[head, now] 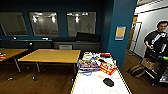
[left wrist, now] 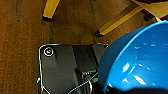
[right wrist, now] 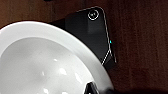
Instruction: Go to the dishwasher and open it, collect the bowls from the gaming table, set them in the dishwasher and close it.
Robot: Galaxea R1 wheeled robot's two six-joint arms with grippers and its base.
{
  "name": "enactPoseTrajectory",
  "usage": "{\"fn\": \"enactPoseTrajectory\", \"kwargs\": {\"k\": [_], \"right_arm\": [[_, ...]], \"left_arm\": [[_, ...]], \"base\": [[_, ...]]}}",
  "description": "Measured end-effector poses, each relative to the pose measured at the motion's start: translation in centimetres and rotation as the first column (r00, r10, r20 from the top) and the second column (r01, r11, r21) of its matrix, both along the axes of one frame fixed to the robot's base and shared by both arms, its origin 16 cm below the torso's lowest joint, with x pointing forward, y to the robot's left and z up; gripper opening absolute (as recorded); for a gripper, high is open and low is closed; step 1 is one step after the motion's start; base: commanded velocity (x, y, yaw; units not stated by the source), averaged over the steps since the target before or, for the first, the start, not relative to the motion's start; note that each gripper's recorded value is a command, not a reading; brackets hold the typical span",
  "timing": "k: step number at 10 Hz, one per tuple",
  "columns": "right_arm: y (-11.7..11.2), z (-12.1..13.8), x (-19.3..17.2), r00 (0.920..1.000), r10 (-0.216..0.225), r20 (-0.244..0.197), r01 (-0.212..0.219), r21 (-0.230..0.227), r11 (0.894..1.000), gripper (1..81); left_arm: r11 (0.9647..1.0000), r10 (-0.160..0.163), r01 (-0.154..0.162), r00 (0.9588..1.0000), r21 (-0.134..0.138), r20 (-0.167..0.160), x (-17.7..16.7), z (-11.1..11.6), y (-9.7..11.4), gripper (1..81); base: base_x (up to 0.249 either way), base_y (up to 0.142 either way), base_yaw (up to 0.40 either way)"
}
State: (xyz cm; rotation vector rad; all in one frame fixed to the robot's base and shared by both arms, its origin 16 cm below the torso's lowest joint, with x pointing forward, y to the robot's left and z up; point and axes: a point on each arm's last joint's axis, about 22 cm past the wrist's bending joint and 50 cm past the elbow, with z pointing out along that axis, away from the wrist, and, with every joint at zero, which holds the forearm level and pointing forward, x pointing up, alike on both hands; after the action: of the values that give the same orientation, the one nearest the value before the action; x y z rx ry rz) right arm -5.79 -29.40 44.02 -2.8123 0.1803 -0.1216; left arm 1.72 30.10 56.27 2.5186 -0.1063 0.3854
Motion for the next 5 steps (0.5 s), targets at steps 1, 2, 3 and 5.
{"fn": "enactPoseTrajectory", "kwargs": {"k": [1,2,3,5], "right_arm": [[-0.02,0.00,0.02,1.0000,0.000,0.000,0.000,0.000,1.000,1.0],[-0.02,0.00,0.02,1.0000,0.000,0.000,0.000,0.000,1.000,1.0],[-0.02,-0.01,0.01,1.0000,0.000,0.000,0.000,-0.001,1.000,1.0],[-0.04,-0.01,0.08,1.0000,0.001,0.001,-0.001,-0.001,1.000,1.0]], "left_arm": [[1.0000,0.007,-0.007,1.0000,-0.002,-0.005,0.00,0.00,0.00,1.0],[0.9999,0.010,-0.010,0.9999,-0.003,-0.006,0.02,0.01,0.03,1.0],[0.9999,0.010,-0.010,0.9999,-0.003,-0.006,0.02,0.01,0.03,1.0],[0.9999,0.010,-0.010,0.9999,-0.001,-0.006,0.04,0.03,0.19,1.0]], "base": [[0.000,0.000,0.000],[0.000,0.000,0.000],[0.000,0.000,0.000],[-0.068,0.000,0.000]]}}
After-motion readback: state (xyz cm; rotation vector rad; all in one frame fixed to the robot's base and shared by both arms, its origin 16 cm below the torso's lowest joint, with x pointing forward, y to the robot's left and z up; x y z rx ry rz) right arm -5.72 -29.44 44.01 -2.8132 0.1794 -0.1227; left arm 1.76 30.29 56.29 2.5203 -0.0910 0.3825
